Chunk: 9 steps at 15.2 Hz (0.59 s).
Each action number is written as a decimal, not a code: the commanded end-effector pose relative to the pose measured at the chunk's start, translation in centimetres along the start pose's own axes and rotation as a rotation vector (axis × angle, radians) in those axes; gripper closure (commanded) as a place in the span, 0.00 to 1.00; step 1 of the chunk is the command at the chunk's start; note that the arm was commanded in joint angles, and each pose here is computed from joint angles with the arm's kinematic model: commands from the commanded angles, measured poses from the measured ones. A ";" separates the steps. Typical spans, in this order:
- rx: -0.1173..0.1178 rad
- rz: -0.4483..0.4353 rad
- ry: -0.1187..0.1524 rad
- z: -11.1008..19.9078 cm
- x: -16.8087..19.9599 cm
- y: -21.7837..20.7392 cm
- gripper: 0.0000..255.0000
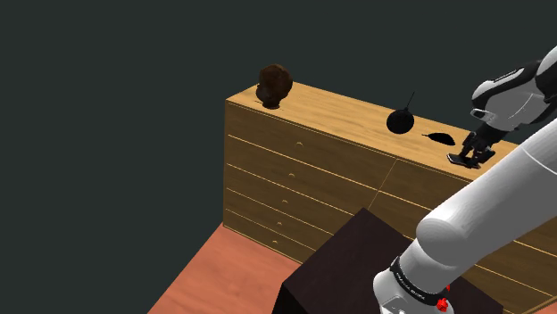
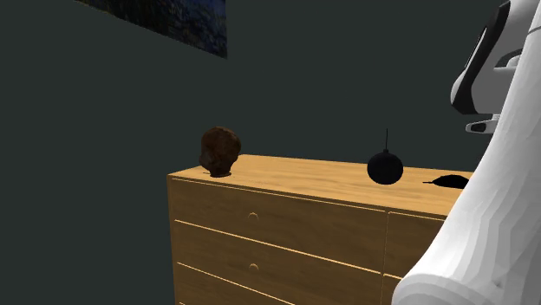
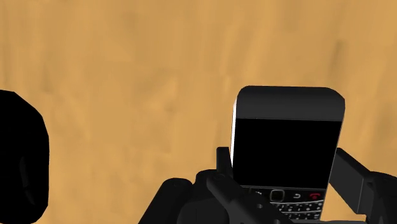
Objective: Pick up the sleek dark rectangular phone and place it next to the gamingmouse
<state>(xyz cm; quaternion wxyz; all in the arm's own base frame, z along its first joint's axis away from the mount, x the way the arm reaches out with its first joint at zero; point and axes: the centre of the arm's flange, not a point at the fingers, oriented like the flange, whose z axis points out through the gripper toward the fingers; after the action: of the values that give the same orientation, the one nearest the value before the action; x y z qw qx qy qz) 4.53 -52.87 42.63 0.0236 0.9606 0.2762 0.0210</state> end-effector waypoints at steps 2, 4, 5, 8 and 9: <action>-0.001 0.000 0.000 0.2 0.0 0.0 1.00; -0.001 0.000 0.000 0.2 0.0 0.0 1.00; -0.001 0.000 0.000 0.2 0.0 0.0 1.00; -0.001 0.000 0.000 0.2 0.0 0.0 0.00; -0.001 0.000 0.000 0.2 0.0 0.0 0.00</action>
<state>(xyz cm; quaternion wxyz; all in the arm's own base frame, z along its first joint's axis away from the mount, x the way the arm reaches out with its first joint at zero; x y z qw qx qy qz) 4.54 -52.88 42.46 0.0239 0.9606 0.2762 0.0209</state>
